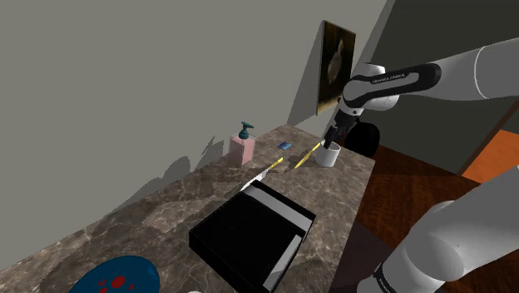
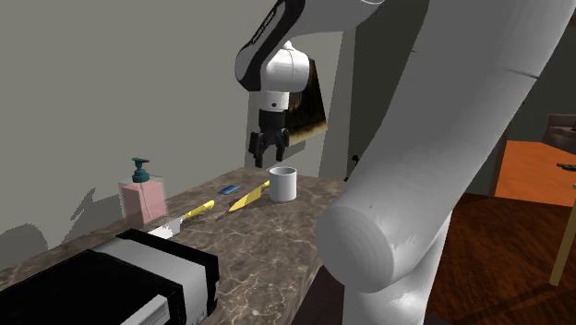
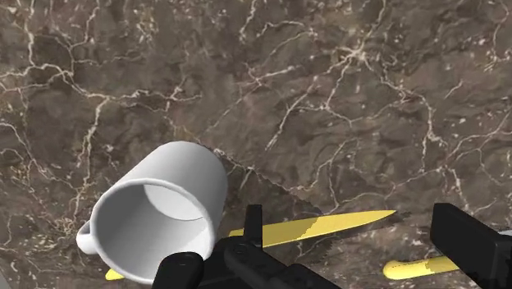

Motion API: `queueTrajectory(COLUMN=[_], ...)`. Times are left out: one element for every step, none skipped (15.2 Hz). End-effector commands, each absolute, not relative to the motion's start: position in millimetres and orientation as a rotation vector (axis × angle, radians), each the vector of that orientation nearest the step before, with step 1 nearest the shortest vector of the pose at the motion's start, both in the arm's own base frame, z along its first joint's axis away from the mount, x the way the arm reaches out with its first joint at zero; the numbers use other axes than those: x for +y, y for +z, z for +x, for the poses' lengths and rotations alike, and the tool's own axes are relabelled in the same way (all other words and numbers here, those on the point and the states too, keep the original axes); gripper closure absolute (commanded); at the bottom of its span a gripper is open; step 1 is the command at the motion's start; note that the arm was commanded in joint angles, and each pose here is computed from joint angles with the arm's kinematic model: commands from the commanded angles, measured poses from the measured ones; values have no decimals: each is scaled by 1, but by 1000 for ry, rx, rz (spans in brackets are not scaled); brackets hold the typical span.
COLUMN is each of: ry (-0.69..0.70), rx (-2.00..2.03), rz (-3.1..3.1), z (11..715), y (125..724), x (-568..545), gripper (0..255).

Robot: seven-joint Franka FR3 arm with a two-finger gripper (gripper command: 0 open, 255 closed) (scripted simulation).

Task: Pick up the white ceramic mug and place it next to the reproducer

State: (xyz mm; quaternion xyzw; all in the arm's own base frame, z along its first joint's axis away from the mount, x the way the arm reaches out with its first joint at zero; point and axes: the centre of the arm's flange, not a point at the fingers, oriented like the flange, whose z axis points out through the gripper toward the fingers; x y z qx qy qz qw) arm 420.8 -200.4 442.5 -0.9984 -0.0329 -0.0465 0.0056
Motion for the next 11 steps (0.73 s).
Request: queueTrajectory(ry=[-155, -159, -163, -167, -171, -175, -179, -181, -181, -181, -181], rx=[-116, -121, -127, -132, -137, -143, -148, -151, -151, -151, -151], rz=[-3132, -3134, -3137, -3139, -3141, -3144, -3146, -3147, -3147, -3147, -3147], z=[434, 440, 446, 452, 458, 464, 470, 474, 474, 475, 475], y=[429, 422, 416, 409, 402, 396, 389, 386, 381, 375, 370], x=[-220, -229, -238, -247, -256, -265, -274, -278, -278, -278, -278], gripper=[0, 0, 0, 0, 0, 0, 0, 0, 0, 0, 0])
